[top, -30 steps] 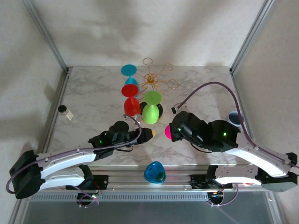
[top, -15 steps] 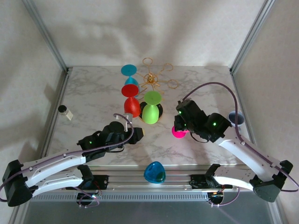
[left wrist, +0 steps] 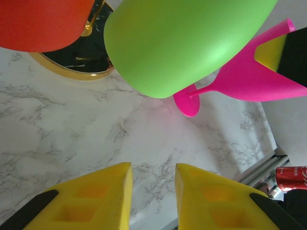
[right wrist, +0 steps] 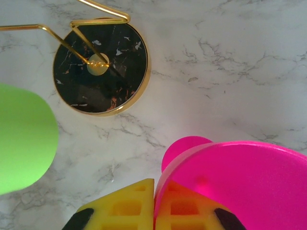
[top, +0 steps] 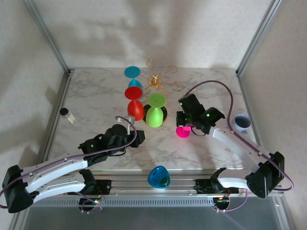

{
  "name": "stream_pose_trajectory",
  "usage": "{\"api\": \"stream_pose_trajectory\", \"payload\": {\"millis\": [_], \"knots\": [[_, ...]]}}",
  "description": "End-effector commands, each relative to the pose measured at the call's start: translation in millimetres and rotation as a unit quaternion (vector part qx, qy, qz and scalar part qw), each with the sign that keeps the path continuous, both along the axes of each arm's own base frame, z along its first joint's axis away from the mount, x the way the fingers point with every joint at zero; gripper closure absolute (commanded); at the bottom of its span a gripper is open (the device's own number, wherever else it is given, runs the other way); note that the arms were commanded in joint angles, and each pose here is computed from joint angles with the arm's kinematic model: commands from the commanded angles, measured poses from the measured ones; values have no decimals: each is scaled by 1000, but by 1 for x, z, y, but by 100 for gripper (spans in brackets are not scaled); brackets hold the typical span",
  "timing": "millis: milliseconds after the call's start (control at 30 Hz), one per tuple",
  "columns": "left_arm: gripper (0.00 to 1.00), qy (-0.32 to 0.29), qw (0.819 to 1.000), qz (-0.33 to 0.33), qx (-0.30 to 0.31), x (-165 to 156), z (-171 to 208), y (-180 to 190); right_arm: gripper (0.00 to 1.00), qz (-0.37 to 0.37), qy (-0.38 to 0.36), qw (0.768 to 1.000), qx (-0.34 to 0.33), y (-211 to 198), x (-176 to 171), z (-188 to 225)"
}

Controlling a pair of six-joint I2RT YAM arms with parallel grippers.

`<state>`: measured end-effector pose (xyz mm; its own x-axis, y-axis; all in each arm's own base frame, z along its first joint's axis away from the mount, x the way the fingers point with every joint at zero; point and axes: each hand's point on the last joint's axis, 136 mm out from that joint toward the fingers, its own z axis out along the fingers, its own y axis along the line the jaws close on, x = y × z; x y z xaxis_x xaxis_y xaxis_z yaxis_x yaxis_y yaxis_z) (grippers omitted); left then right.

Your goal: Take the wine glass off the wine glass rack

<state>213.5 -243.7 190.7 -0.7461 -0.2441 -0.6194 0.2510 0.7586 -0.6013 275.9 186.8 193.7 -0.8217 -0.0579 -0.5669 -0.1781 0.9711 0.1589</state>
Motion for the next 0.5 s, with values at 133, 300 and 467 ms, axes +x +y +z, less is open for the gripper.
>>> {"api": "stream_pose_trajectory", "payload": {"millis": [133,300,467], "knots": [[70,-18,1000,11,-1,10,13,4,100,4,-11,1000,-5,4,16,-10],[70,-16,1000,11,-1,13,12,5,100,3,-6,1000,-7,5,21,-18],[70,-14,1000,10,-2,14,10,4,100,1,-8,1000,-4,7,25,-20]]}}
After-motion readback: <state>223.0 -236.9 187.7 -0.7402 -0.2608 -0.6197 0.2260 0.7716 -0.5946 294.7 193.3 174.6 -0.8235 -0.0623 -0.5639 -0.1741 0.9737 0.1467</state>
